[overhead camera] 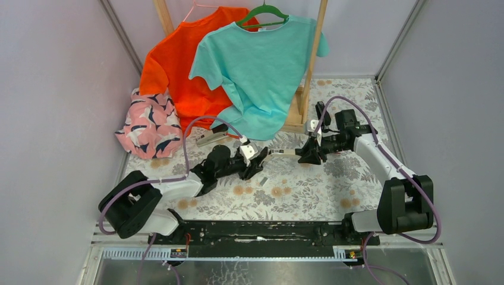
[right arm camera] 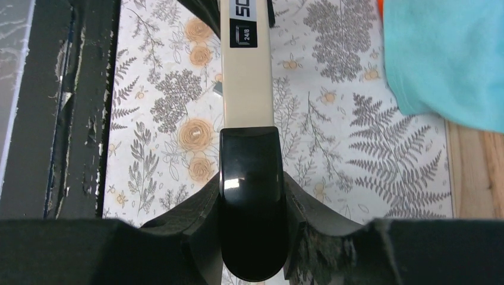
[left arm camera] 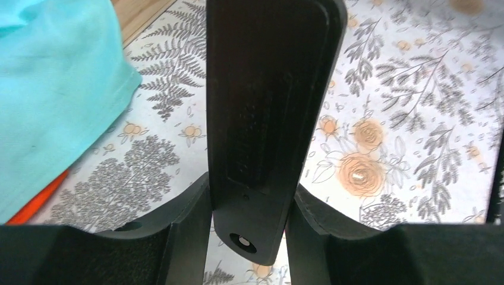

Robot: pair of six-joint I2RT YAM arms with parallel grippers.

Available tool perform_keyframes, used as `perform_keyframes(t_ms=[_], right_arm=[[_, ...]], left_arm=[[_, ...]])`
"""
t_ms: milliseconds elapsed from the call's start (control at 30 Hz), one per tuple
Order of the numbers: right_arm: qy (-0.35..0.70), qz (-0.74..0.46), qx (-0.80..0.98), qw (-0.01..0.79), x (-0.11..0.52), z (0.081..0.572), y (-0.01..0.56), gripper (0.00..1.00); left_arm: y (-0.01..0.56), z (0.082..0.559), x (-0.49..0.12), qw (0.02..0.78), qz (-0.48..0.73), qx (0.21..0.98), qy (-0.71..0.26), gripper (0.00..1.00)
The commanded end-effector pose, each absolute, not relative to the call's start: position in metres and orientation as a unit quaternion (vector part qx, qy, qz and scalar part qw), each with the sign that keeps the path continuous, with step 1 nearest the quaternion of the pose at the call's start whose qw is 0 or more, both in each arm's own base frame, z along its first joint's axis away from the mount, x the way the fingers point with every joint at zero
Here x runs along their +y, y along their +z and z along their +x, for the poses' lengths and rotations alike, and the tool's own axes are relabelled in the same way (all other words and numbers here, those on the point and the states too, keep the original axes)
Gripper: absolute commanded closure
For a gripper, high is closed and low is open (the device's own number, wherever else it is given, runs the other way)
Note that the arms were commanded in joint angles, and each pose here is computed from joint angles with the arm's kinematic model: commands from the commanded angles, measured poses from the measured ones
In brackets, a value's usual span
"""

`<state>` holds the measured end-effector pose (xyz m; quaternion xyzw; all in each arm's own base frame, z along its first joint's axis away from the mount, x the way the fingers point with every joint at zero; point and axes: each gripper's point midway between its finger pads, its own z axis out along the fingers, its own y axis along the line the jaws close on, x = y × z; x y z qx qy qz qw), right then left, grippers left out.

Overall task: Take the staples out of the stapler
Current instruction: Place the staple at the center of the board.

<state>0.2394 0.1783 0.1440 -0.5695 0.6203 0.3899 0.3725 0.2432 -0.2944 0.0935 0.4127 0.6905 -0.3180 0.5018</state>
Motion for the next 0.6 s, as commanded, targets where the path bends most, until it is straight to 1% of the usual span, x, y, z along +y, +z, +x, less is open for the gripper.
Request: perform_keyframes(t_ms=[0,233,400,567], right_arm=[[0.326,-0.585,0.636,0.384,0.153,0.260,0.146,1.00],[0.315,-0.583,0.643,0.384,0.150,0.262,0.139,1.00],[0.285,-0.590,0.657,0.373,0.141,0.265,0.115,1.00],[0.305,-0.581,0.658,0.369,0.145,0.260,0.112,1.00]], left_arm=[[0.101,0.266,-0.278,0.516,0.419,0.705,-0.247,1.00],[0.103,0.278,-0.268,0.501,0.424,0.728,-0.199,1.00],[0.093,0.283,-0.261,0.468,0.434,0.751,-0.168,1.00],[0.096,0.286,-0.263,0.471,0.430,0.751,-0.167,1.00]])
